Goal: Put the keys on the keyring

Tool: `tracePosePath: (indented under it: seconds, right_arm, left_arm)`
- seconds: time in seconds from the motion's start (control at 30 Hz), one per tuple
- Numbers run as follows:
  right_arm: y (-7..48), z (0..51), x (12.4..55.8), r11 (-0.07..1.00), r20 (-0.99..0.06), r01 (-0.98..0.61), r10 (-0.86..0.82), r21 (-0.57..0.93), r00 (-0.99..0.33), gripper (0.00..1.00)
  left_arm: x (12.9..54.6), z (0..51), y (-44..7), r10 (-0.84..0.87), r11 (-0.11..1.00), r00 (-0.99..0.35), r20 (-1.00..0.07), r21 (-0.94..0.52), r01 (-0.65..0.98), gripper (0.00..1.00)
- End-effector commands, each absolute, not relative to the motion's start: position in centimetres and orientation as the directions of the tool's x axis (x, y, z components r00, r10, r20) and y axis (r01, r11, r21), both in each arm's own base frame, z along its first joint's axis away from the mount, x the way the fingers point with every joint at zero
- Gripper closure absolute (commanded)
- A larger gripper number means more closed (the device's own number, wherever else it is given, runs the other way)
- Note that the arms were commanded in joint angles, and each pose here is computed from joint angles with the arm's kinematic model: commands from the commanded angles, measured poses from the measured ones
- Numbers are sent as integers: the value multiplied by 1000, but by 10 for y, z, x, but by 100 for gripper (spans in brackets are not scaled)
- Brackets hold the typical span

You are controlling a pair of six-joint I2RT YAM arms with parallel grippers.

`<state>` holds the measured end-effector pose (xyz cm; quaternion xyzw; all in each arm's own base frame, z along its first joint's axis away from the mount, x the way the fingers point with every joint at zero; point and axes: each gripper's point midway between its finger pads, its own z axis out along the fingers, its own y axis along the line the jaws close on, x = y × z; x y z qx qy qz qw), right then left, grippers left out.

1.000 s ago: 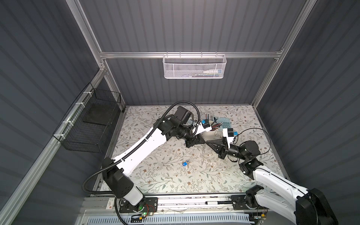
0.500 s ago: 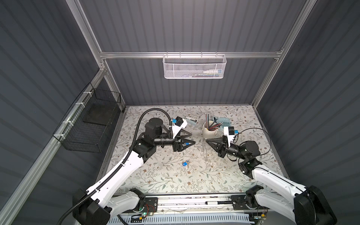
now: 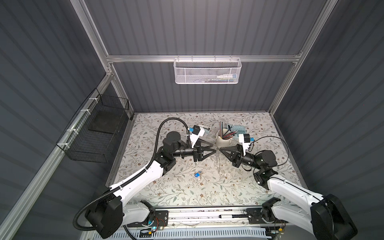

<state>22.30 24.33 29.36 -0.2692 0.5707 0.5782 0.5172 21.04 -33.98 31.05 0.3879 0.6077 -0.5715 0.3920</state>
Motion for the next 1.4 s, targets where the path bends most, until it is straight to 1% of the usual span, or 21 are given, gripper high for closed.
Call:
tracePosePath:
  seconds: [0.0, 0.13, 0.27, 0.37, 0.43, 0.5, 0.6, 0.73, 0.8, 0.9, 0.93, 0.97, 1.0, 1.03, 1.1, 1.17, 1.2, 1.3, 1.37]
  right_arm:
    - [241, 315, 219, 164, -907, -929, 325, 332, -266, 100]
    - [242, 314, 217, 154, -908, -931, 319, 331, -270, 100]
    - [242, 314, 218, 155, -908, -930, 318, 333, -272, 100]
    - [242, 314, 218, 153, -908, -931, 319, 332, -271, 100]
    - [242, 313, 218, 151, -907, -930, 320, 334, -274, 100]
    - [243, 314, 217, 145, -907, -931, 319, 334, -276, 100]
    - [243, 312, 216, 141, -907, -931, 315, 337, -280, 100]
    - [243, 310, 216, 139, -906, -930, 312, 340, -284, 100]
    - [244, 310, 216, 139, -906, -929, 311, 342, -287, 100]
    - [244, 309, 217, 139, -906, -929, 311, 343, -288, 100]
    - [244, 310, 217, 138, -906, -930, 310, 341, -287, 100]
    - [244, 309, 217, 139, -906, -929, 310, 342, -288, 100]
    - [244, 310, 217, 139, -907, -930, 310, 341, -286, 100]
    - [244, 310, 217, 138, -907, -930, 310, 340, -286, 100]
    - [244, 310, 217, 138, -907, -930, 308, 341, -287, 100]
    - [245, 309, 218, 139, -907, -929, 308, 343, -288, 100]
    - [245, 309, 218, 137, -907, -929, 307, 344, -290, 100]
    - [245, 310, 218, 135, -906, -930, 308, 343, -290, 100]
    - [245, 310, 218, 136, -906, -929, 308, 343, -289, 100]
  left_arm:
    - [210, 317, -347, 3, 31, -375, -927, -375, 927, 52]
    - [212, 315, -351, 4, 40, -374, -927, -374, 927, 56]
    - [213, 313, -355, 10, 33, -378, -926, -377, 926, 62]
    - [212, 313, -357, 12, 27, -381, -925, -380, 924, 73]
    - [214, 313, -357, 11, 31, -384, -923, -384, 923, 77]
    - [214, 313, -358, 11, 31, -389, -921, -388, 921, 84]
    - [217, 313, -359, 7, 46, -398, -917, -398, 916, 86]
    - [217, 315, -359, -1, 38, -411, -912, -410, 911, 90]
    - [216, 316, -360, 1, 30, -414, -910, -414, 910, 96]
    - [217, 316, -360, 2, 34, -420, -907, -420, 907, 100]
    - [218, 315, -360, 8, 37, -425, -905, -425, 905, 100]
    - [218, 314, -361, 13, 42, -430, -903, -429, 902, 98]
    - [218, 314, -360, 15, 45, -433, -901, -432, 901, 87]
    - [218, 313, -361, 21, 44, -434, -901, -433, 900, 83]
    - [217, 313, -361, 26, 37, -436, -899, -435, 900, 80]
    - [217, 313, -363, 29, 26, -439, -898, -438, 898, 80]
    - [217, 313, -363, 27, 23, -444, -896, -444, 896, 81]
    - [217, 312, -365, 33, 14, -447, -894, -447, 894, 90]
    - [218, 310, -365, 37, 17, -449, -893, -448, 894, 93]
